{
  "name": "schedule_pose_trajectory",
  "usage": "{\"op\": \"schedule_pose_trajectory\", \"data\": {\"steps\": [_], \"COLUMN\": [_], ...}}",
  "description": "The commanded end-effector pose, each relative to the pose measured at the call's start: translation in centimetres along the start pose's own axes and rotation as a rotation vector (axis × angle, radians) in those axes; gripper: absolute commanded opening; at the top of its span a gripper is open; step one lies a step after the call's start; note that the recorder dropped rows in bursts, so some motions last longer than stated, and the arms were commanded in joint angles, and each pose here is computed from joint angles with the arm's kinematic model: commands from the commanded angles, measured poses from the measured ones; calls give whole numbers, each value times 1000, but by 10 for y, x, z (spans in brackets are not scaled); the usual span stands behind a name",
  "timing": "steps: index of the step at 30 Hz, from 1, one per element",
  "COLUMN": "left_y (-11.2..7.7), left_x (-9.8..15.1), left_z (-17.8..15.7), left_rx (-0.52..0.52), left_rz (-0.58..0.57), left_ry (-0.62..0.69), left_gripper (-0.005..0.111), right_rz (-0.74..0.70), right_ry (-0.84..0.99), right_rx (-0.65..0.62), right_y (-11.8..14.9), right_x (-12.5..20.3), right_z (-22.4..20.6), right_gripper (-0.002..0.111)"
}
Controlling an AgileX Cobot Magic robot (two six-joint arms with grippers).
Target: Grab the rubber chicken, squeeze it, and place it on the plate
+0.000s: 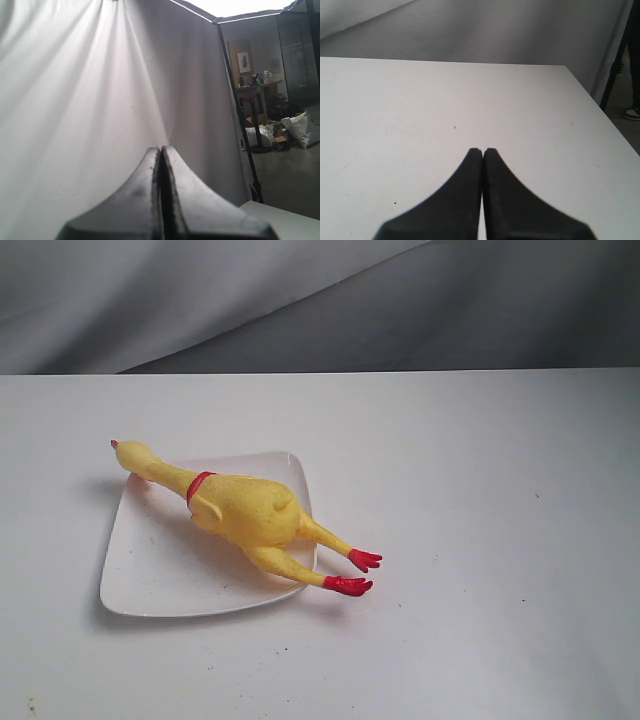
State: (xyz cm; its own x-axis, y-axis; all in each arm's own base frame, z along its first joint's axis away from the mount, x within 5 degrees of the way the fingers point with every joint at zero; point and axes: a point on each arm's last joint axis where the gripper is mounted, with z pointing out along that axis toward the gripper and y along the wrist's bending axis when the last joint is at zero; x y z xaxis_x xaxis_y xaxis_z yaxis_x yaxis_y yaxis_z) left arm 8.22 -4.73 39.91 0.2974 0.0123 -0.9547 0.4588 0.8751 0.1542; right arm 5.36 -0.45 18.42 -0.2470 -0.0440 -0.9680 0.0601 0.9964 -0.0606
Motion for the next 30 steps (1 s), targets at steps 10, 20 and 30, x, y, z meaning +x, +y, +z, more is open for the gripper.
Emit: {"op": "schedule_pose_trajectory", "data": {"steps": [10,20,30], "left_y": [6,-19,-24], "left_x": [-38,-49,-50], "left_z": [-82,-118,-124], "left_rx": [-497,-612,-623], "left_rz": [232,337,349], "left_ry": [-224,-351,-375], "left_gripper": [1,1,1], "right_rz": [-5,-5,-5], "right_ry": [0,0,0], "right_rx": [9,9,9], "right_y": [-1,-1,-1], "right_x": [1,1,1], "right_z": [0,0,0], "right_gripper": [0,0,0]}}
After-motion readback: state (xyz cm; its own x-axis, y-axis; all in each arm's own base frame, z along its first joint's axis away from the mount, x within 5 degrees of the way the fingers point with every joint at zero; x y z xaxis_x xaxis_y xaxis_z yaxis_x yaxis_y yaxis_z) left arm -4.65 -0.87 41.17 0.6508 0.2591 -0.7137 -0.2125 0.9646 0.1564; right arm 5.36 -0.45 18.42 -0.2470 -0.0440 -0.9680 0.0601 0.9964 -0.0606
